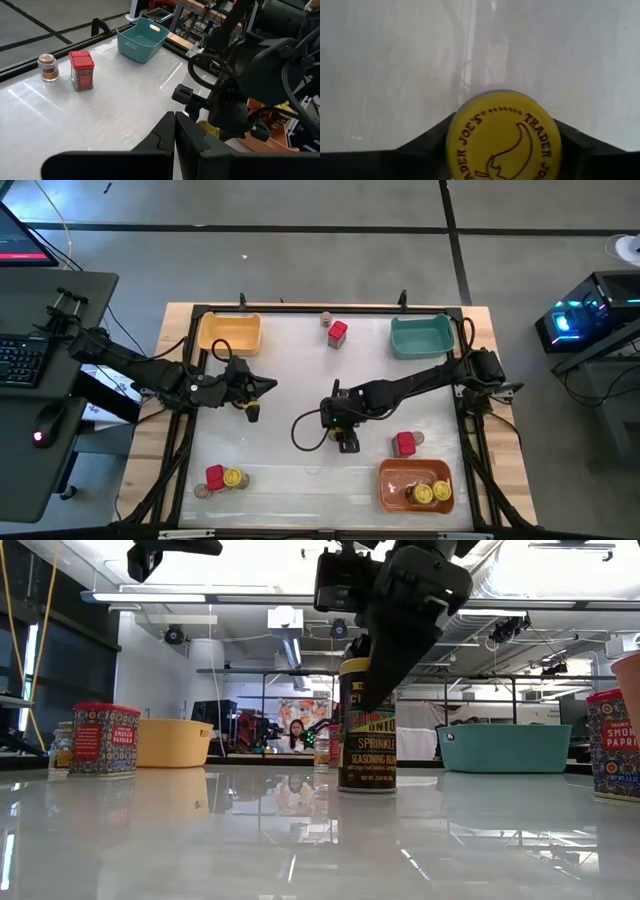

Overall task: Sort spices by type
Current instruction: Put the top yellow seasoning bottle into the orange bin

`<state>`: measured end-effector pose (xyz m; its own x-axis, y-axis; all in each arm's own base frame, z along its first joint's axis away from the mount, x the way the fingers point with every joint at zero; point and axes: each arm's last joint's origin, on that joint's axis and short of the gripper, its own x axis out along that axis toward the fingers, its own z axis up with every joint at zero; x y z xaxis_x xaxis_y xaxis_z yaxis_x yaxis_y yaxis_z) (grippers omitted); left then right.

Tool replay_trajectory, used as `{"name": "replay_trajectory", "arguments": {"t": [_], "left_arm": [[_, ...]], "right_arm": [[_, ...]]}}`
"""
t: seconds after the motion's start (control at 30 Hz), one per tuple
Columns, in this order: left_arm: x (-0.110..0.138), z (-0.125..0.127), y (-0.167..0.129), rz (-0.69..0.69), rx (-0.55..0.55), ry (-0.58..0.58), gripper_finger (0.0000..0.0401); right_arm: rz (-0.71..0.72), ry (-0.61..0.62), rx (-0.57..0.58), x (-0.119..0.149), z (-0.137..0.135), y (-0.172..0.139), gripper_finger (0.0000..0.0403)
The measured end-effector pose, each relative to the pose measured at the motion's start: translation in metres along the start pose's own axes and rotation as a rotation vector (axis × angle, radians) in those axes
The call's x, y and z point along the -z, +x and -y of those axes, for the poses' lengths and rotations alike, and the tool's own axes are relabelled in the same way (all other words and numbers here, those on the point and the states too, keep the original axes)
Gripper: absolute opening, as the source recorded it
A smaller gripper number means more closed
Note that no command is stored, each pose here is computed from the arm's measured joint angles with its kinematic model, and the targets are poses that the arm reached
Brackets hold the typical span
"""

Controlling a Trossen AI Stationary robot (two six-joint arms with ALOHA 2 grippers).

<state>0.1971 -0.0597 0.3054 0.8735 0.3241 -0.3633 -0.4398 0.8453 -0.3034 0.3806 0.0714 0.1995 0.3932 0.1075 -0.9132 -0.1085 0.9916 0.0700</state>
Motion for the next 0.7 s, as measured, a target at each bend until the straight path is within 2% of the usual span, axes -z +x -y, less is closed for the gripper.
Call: {"name": "replay_trajectory", "arguments": {"t": [0.1, 0.2, 0.4, 0.57, 0.7], "left_arm": [[0.000, 0.000, 0.000, -0.001, -0.004, 0.002, 0.0000], [0.000, -0.001, 0.000, 0.000, -0.010, 0.005, 0.0000], [0.001, -0.002, 0.000, -0.001, -0.024, 0.034, 0.0000], [0.000, -0.005, 0.001, 0.008, -0.062, 0.044, 0.0000], [-0.001, -0.008, 0.004, 0.012, -0.084, 0.038, 0.0000]], "right_arm": [[-0.006, 0.006, -0.005, 0.000, 0.000, 0.000, 0.0210], [-0.003, 0.044, -0.061, 0.000, -0.002, -0.009, 0.0210], [0.101, 0.133, -0.127, -0.004, -0.015, -0.077, 0.0210], [0.086, 0.249, -0.151, 0.018, -0.051, -0.120, 0.0210], [-0.004, 0.323, -0.166, 0.042, -0.099, -0.128, 0.0210]]}}
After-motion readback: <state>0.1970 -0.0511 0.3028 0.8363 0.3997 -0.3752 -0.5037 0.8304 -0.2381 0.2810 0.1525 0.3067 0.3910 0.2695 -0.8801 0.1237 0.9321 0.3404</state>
